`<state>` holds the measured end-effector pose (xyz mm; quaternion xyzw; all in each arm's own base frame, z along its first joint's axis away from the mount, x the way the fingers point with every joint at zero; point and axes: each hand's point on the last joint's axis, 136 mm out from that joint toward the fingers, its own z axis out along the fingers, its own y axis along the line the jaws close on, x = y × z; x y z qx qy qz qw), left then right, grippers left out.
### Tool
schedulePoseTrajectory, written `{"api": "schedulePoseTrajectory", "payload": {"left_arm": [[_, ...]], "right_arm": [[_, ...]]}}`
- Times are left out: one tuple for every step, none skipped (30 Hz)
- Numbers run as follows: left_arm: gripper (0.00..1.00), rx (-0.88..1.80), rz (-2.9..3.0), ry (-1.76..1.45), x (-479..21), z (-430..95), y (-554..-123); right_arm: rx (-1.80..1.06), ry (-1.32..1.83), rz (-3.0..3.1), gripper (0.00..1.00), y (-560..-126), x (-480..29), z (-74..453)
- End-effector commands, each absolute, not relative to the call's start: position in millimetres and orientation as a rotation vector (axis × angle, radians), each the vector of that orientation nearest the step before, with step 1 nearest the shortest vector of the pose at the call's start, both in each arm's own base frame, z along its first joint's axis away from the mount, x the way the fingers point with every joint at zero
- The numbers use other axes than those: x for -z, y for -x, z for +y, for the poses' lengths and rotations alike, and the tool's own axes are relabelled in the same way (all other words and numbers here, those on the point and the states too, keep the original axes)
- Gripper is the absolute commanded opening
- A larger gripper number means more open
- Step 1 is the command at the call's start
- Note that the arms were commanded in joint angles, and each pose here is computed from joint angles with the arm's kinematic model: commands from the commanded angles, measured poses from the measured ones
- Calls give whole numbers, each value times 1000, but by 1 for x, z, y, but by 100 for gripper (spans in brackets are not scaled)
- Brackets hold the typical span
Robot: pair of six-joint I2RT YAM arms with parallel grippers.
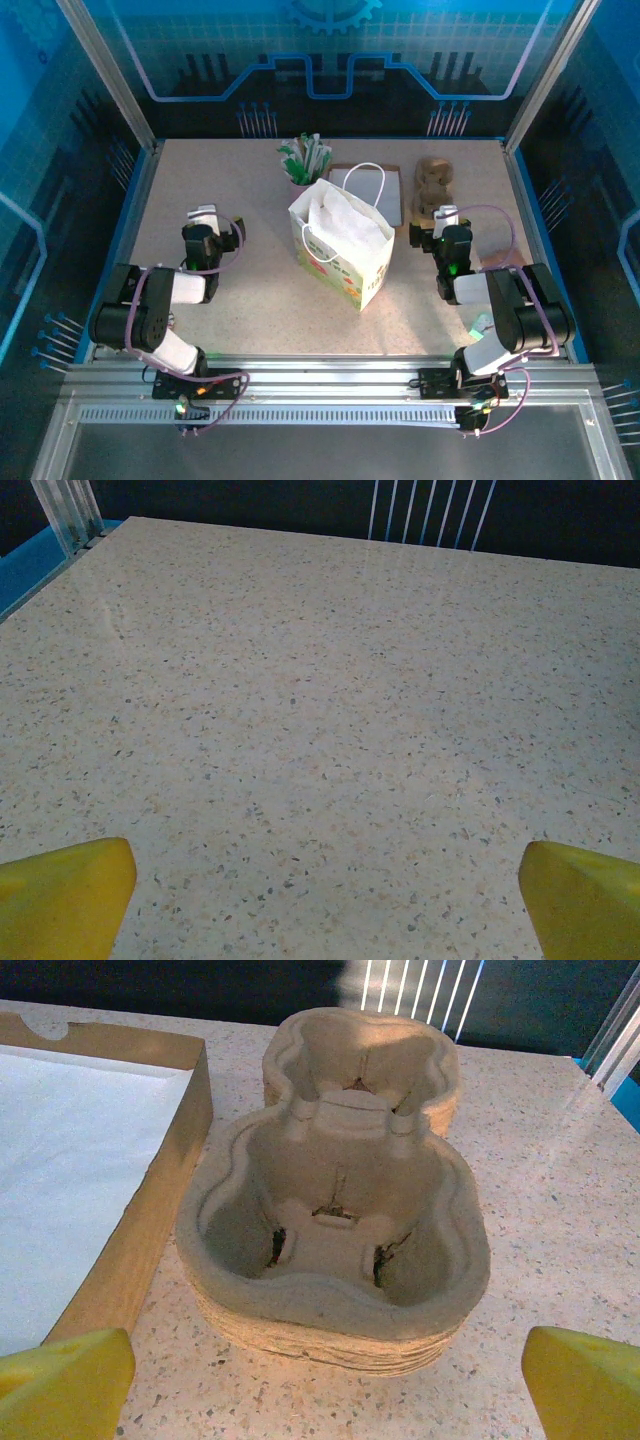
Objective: Pack the takeout coffee
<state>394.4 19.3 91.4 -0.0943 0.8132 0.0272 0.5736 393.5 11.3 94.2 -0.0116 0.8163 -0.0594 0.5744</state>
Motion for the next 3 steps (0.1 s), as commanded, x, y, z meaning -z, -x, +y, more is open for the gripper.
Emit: {"api": "schedulePoseTrajectory", "payload": {"left_arm": [[99,-51,1885,181,-97,14,-396],[99,-51,1884,180,-97,14,-396],[99,-49,1887,179,-96,13,-396]], "right_arm": [[156,22,1876,100,-396,-101,10],[156,22,1876,100,-396,-101,10],[157,22,1877,100,-396,-101,10]]}}
